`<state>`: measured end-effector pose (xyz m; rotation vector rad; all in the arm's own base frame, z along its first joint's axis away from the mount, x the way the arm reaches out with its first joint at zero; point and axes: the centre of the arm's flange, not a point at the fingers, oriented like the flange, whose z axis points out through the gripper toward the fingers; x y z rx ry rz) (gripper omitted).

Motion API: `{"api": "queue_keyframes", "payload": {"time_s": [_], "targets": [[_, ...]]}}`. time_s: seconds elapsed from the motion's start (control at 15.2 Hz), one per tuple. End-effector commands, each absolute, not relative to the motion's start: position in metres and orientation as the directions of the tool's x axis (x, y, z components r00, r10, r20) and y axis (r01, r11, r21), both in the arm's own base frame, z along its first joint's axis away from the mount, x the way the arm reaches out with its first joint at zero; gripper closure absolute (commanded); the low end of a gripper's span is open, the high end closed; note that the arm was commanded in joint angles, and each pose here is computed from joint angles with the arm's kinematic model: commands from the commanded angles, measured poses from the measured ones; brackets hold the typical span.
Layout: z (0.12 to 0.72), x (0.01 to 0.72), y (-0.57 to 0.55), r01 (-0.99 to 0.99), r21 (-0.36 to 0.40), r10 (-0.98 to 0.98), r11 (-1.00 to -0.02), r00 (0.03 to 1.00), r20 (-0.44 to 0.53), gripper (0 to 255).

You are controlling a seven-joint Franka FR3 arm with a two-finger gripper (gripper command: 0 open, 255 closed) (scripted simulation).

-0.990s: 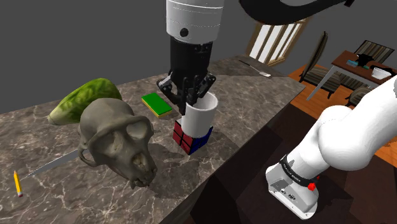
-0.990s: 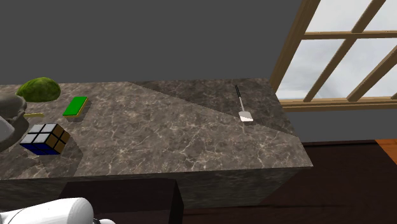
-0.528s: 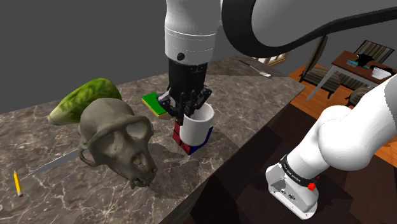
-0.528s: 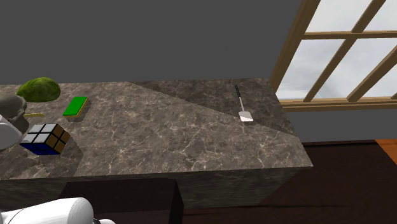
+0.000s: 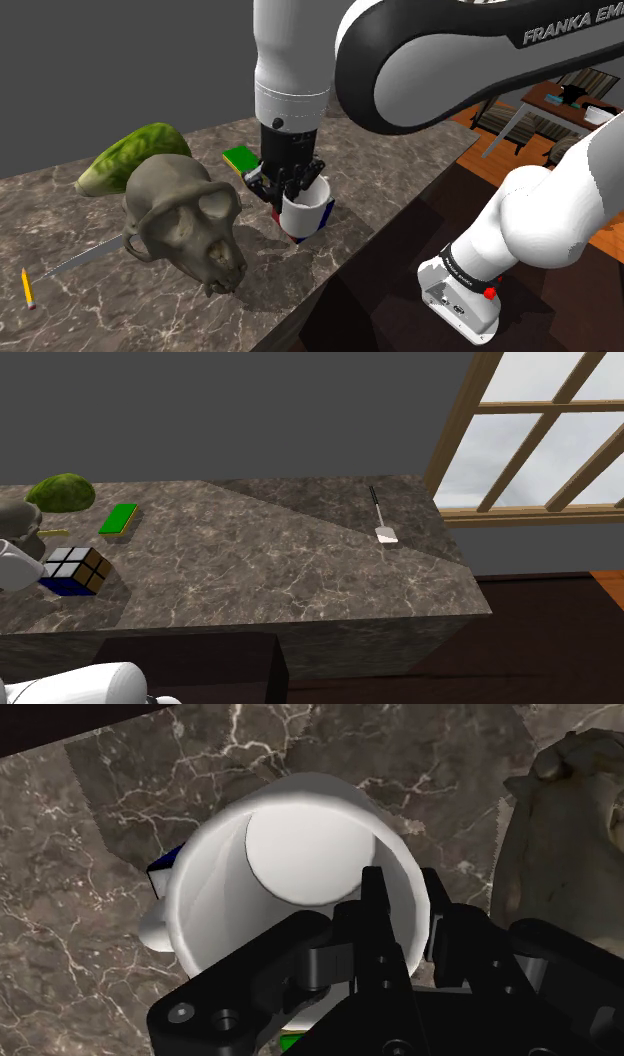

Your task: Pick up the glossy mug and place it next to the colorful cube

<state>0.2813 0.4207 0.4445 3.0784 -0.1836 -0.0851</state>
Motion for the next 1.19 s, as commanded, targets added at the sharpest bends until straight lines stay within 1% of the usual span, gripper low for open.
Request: {"api": "queue_keyframes", "payload": {"time_s": [0.0, 0.73, 1.12], "targets": [[0.431, 0.284, 0.417, -0.12, 0.068, -0.124, -0.99, 0.991, -0.057, 255], [0.373, 0.284, 0.417, -0.12, 0.068, -0.124, -0.99, 0.991, -0.057, 255], [0.373, 0.284, 0.417, -0.12, 0.068, -0.124, -0.99, 0.991, -0.057, 255]]}}
